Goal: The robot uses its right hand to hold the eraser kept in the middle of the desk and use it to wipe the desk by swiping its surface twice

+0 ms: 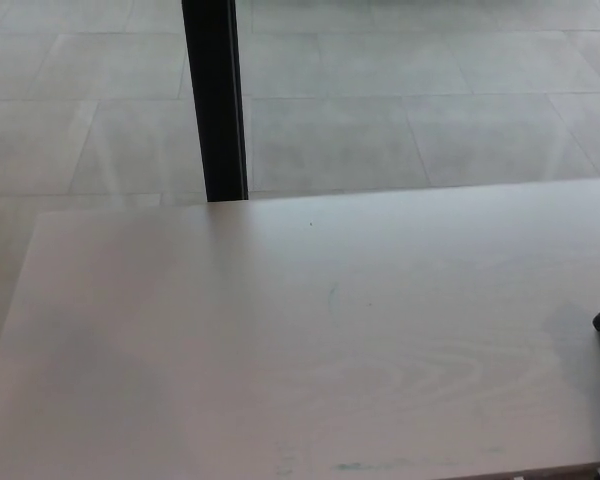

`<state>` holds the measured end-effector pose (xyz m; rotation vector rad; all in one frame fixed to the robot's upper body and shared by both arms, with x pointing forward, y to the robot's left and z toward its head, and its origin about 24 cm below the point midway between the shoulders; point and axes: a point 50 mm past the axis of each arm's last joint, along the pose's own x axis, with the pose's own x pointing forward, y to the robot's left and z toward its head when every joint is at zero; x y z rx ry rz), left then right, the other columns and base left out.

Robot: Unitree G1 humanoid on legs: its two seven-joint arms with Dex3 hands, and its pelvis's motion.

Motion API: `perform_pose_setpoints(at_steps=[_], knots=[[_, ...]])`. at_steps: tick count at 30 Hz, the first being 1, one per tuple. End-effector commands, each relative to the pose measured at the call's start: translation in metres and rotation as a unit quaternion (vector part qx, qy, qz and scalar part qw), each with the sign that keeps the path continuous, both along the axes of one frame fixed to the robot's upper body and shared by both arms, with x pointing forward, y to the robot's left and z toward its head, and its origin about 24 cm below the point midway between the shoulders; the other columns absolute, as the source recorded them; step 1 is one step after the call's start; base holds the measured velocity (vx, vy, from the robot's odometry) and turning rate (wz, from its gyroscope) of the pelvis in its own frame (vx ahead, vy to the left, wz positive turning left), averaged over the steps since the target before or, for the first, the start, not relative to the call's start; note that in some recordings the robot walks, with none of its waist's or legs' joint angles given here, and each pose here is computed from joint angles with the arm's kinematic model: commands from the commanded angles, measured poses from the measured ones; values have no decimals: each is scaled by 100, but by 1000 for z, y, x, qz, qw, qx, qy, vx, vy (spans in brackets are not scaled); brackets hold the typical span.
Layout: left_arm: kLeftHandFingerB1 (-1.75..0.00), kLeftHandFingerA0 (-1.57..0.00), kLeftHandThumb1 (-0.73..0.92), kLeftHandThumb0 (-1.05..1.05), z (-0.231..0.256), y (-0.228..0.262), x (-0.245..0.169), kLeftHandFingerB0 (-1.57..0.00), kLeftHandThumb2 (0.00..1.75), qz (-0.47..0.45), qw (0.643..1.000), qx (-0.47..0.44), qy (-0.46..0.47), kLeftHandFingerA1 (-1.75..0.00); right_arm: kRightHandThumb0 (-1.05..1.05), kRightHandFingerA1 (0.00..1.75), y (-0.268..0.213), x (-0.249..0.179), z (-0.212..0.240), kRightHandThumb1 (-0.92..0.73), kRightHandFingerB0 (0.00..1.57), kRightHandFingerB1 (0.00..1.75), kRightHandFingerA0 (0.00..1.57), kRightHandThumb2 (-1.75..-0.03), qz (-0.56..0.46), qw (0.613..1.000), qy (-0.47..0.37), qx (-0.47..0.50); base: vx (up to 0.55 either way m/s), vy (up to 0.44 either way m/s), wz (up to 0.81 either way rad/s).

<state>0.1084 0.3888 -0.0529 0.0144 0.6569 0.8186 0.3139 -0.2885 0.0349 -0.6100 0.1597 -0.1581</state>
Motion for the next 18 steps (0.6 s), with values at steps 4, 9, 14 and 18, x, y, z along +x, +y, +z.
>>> perform_pose_setpoints(at_steps=[4,9,14,18], knots=[[-71,-58,76,-48,3,3,4,-53,63,4,1000,7,0,-87,-48,140,52,8,-24,-55,94,126,118,-98,38,997,56,30,0,0,0],[-70,-63,55,-47,4,1,6,-47,101,3,1000,12,-3,-83,-36,175,111,21,-17,-72,73,158,88,-74,126,991,37,21,0,0,0],[-73,-61,76,-48,4,2,11,-55,62,3,1000,9,-4,-89,-39,175,141,25,-15,-73,71,152,86,-74,171,984,44,0,0,0,0],[-72,-57,76,-49,5,3,12,-52,62,1,1000,4,-15,-86,-48,175,172,18,-23,-70,77,159,90,-85,230,972,30,-29,0,0,0]])
